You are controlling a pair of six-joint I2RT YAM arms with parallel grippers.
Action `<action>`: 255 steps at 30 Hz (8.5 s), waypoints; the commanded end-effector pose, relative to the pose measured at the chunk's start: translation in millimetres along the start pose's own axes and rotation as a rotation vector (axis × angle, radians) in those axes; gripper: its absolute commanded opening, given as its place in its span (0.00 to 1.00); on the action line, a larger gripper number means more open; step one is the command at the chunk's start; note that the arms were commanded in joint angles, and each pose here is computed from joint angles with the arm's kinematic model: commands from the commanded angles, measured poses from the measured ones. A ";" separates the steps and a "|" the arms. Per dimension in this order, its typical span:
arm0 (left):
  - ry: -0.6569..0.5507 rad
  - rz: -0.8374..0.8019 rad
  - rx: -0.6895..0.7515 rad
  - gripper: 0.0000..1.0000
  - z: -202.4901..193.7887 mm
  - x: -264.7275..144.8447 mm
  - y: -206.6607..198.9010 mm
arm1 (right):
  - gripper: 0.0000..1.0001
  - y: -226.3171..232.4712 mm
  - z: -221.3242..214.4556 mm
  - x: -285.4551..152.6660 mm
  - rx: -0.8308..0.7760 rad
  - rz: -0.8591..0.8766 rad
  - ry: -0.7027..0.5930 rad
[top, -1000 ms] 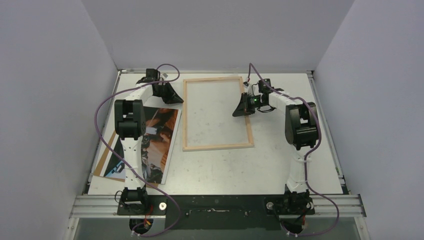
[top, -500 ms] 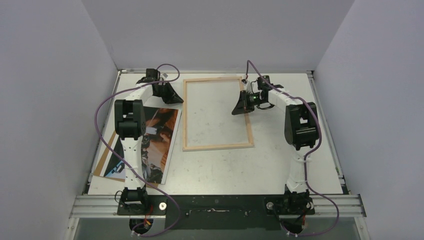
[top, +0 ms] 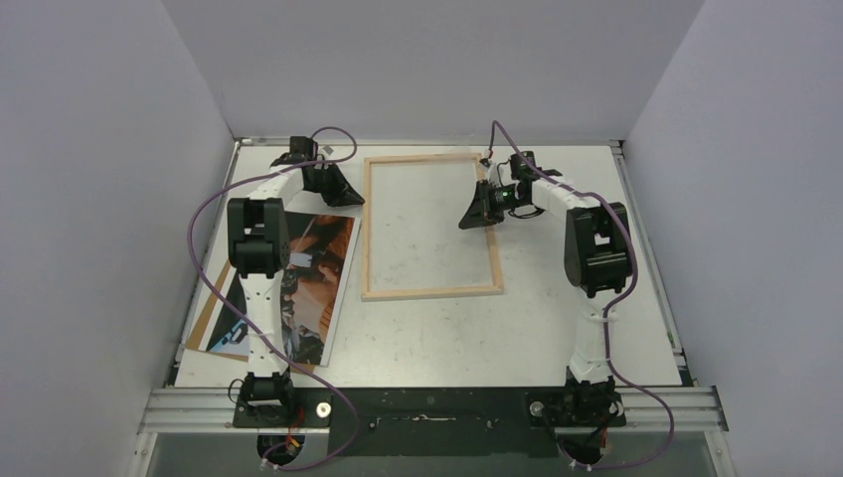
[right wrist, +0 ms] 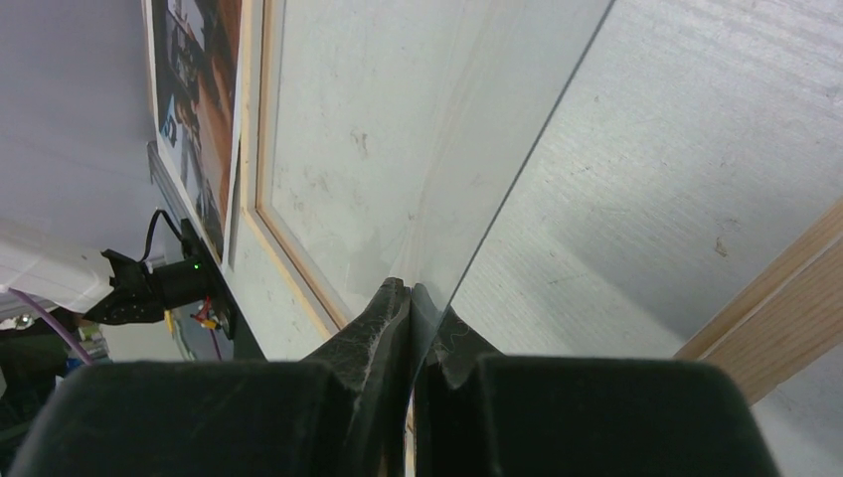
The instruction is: Put the photo into the frame
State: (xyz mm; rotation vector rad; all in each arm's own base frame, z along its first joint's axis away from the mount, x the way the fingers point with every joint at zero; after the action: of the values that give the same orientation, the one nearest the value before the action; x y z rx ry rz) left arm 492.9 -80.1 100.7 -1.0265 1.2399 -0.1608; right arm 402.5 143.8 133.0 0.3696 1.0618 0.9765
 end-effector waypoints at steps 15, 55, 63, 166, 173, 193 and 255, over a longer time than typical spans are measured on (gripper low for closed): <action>-0.012 0.106 -0.006 0.00 0.5 21.0 25.7 | 0.43 -0.6 -2.0 3.2 0.077 -0.071 0.001; -0.012 0.102 -0.006 0.00 0.0 19.6 25.8 | 0.73 49.6 6.3 -65.0 0.084 -0.539 0.019; -0.017 0.085 0.002 0.00 0.2 12.3 17.6 | 0.62 59.3 -2.0 -68.6 0.045 -0.631 -0.020; -0.557 0.228 -0.070 0.38 -208.2 -296.3 32.1 | 0.61 319.6 -174.5 166.2 0.234 -0.165 -0.067; -0.558 0.244 -0.053 0.38 -214.6 -302.1 32.2 | 0.56 307.4 -197.8 192.4 0.325 -0.156 -0.014; -0.561 0.254 -0.044 0.39 -215.6 -305.1 31.1 | 0.50 273.9 -230.2 253.6 0.354 -0.162 -0.012; -0.368 0.220 0.227 0.89 -177.8 -221.5 -19.2 | 0.00 339.3 -177.4 156.4 -0.279 -0.308 -0.081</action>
State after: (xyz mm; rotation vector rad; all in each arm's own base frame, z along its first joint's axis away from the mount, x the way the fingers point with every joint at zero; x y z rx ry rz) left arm 247.1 -48.6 257.3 -0.7378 1.1017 0.1513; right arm 103.9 428.3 160.6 0.0713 0.9557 0.7951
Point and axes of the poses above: each gripper's point midway between its finger pads, its own x axis out along the fingers, its own y axis along the line the jaws close on, z = x × y, the point moved 10 cm from there along -x, back along the fingers, and after that the axes turned 11 degrees about -x, right-handed, at the moved point
